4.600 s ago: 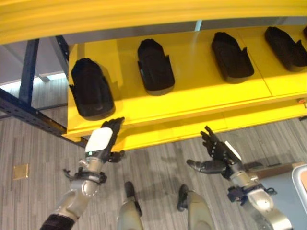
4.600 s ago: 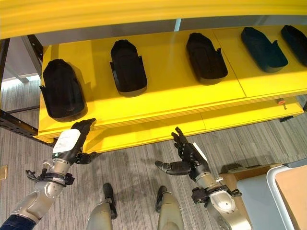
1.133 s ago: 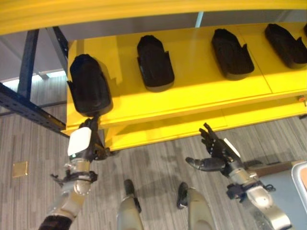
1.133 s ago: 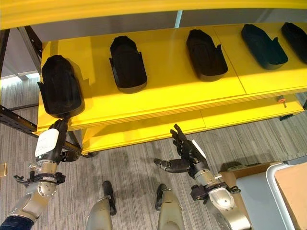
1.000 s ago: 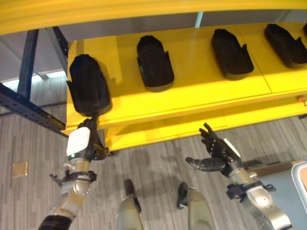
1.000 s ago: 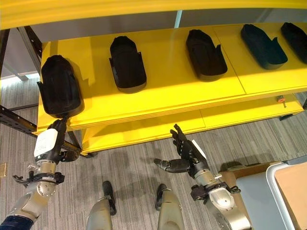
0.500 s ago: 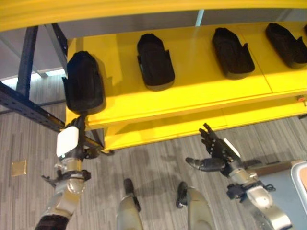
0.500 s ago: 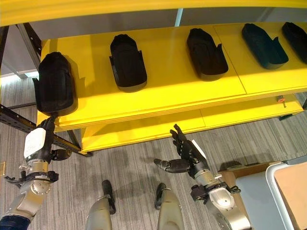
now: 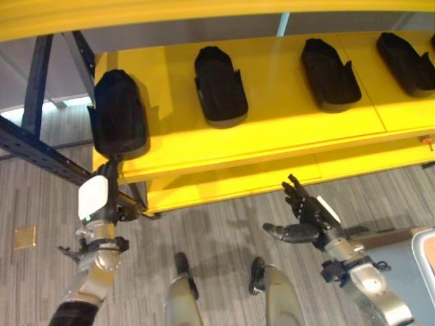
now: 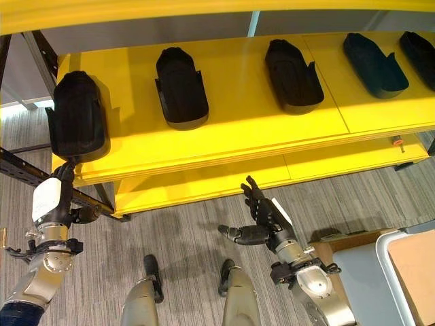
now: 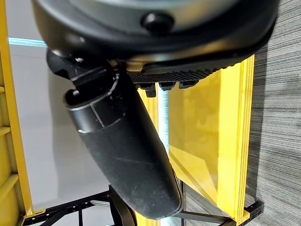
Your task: Move parts from the plastic box to the shelf.
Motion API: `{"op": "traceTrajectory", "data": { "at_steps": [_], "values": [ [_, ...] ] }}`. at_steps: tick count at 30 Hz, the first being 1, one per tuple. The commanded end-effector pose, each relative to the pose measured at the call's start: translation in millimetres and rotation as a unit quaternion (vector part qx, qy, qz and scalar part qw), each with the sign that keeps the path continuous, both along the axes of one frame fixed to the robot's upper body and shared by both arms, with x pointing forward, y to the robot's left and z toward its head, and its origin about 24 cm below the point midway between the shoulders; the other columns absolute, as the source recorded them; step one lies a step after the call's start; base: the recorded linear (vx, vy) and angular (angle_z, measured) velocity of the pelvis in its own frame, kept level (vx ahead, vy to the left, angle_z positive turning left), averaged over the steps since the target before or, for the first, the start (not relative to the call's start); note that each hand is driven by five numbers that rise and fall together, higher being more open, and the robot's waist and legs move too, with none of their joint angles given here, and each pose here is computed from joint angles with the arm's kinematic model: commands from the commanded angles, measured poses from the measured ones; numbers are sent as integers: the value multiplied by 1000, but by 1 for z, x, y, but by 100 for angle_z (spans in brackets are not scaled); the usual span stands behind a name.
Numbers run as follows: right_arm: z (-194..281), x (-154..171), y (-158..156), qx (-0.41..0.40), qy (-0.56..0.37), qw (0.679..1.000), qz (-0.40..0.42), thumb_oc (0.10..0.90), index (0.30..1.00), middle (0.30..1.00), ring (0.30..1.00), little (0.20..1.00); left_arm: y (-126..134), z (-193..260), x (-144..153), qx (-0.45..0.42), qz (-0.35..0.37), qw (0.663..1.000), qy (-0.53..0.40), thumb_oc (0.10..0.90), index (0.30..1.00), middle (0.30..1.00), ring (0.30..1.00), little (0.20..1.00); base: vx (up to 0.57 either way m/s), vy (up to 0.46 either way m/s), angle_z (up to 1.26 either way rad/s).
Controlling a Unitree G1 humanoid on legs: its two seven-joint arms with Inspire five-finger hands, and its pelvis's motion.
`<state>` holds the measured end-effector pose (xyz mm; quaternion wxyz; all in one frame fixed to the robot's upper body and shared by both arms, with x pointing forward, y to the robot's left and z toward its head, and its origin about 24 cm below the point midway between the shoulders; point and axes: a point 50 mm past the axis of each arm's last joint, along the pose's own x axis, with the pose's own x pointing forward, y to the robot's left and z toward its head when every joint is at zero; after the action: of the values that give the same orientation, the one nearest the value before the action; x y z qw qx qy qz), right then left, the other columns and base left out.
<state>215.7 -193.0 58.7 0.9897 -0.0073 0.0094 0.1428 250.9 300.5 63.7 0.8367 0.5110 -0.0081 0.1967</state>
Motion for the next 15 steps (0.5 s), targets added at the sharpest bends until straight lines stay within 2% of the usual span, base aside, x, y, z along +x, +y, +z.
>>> {"op": "traceTrajectory", "data": {
  "at_steps": [1,15],
  "values": [
    [36,10,9,28,-98,995,22,900,1000,1000,1000,1000,0,49,4,38,-25,992,-118,900,1000,1000,1000,1000,0,0,0],
    [40,8,3,19,-106,994,21,900,1000,1000,1000,1000,-11,54,-30,67,-102,988,-91,900,1000,1000,1000,1000,-2,-3,1]
  ]
}}
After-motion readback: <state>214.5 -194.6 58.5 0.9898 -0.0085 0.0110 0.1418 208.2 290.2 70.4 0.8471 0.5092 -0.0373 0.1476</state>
